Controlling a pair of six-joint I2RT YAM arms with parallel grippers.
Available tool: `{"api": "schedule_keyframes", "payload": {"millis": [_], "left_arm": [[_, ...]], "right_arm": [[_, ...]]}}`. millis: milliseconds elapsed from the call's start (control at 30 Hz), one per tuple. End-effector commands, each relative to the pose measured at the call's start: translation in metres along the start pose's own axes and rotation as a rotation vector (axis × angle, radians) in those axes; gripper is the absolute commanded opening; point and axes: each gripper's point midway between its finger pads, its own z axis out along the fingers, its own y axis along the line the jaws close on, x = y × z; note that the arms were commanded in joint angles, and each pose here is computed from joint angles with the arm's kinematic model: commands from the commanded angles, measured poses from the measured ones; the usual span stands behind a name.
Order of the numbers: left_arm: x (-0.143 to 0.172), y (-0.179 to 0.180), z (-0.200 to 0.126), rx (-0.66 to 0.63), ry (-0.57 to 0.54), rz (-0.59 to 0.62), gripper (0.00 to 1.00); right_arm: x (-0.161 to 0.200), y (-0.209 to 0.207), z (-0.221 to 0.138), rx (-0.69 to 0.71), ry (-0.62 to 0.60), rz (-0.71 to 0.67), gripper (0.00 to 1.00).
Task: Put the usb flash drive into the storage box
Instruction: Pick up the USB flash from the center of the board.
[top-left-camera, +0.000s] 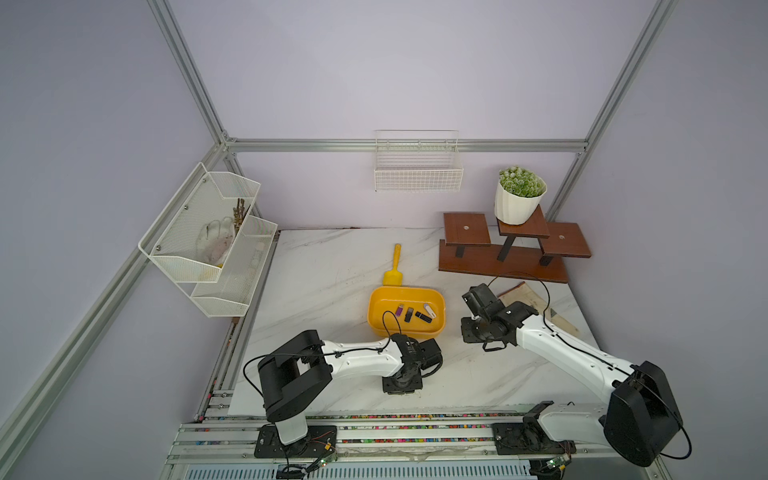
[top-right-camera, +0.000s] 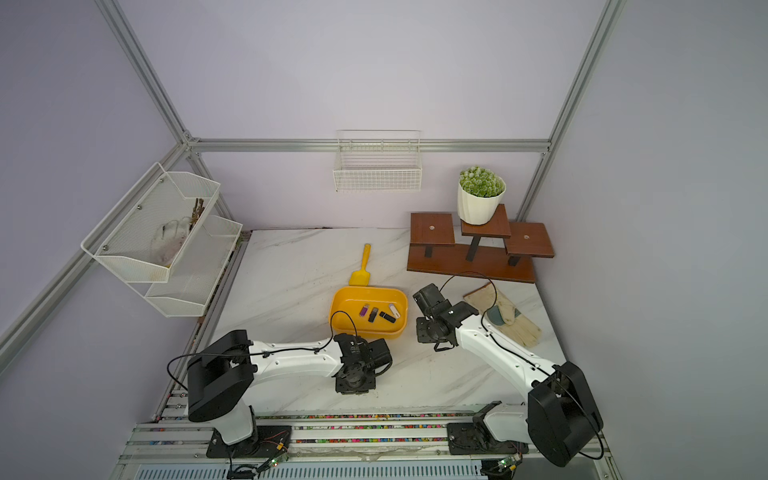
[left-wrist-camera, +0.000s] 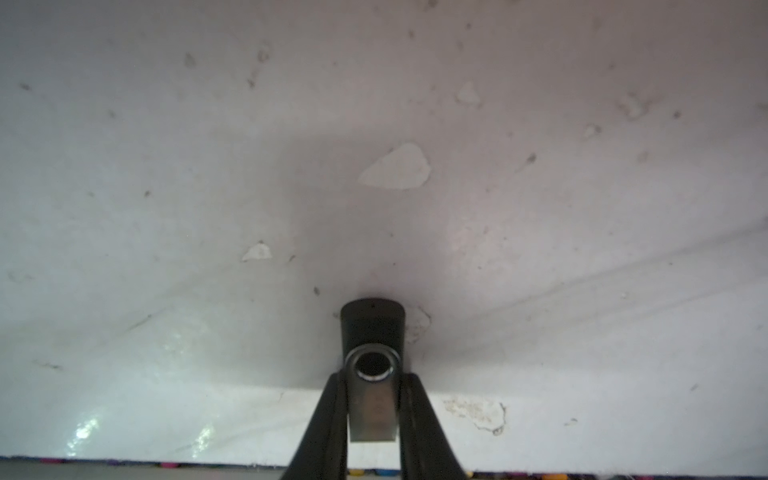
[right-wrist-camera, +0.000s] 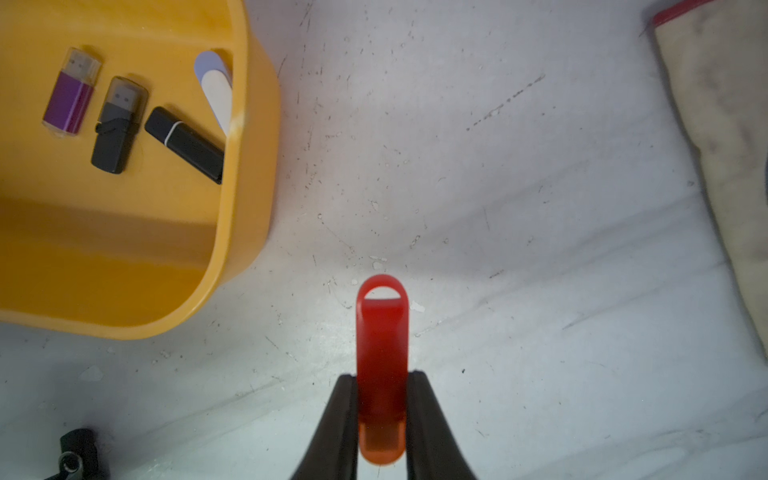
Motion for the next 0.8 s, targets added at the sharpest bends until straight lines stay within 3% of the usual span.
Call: {"api": "schedule_keyframes", "payload": {"millis": [0,133,433,600,767], "left_arm": [[-0.006,-0.005,-0.005,-0.010,-0.017,0.037,0.11],[-0.009,-0.004,-0.015,-0.008,-0.035,0.044,0.00],[-0.041,0.021,-0.076,-0.042,-0.128,0.057,0.00],[-0.085,0.038,-0.116,-0.014,-0.198,0.056,0.00],[-0.139,0.047,-0.131,-0.015,-0.244,0.073,0.00]], "right_arm": [[-0.003,0.001,-0.004,-0.018,-0.020,0.001,0.00],[-0.005,0.001,-0.007,-0.024,-0.025,0.006,0.00],[-0.017,0.005,-0.014,-0.025,-0.046,0.008,0.00],[-0.025,0.010,-0.018,-0.041,-0.051,0.013,0.00],[-0.037,0.016,-0.022,-0.045,-0.052,0.014,0.00]]}}
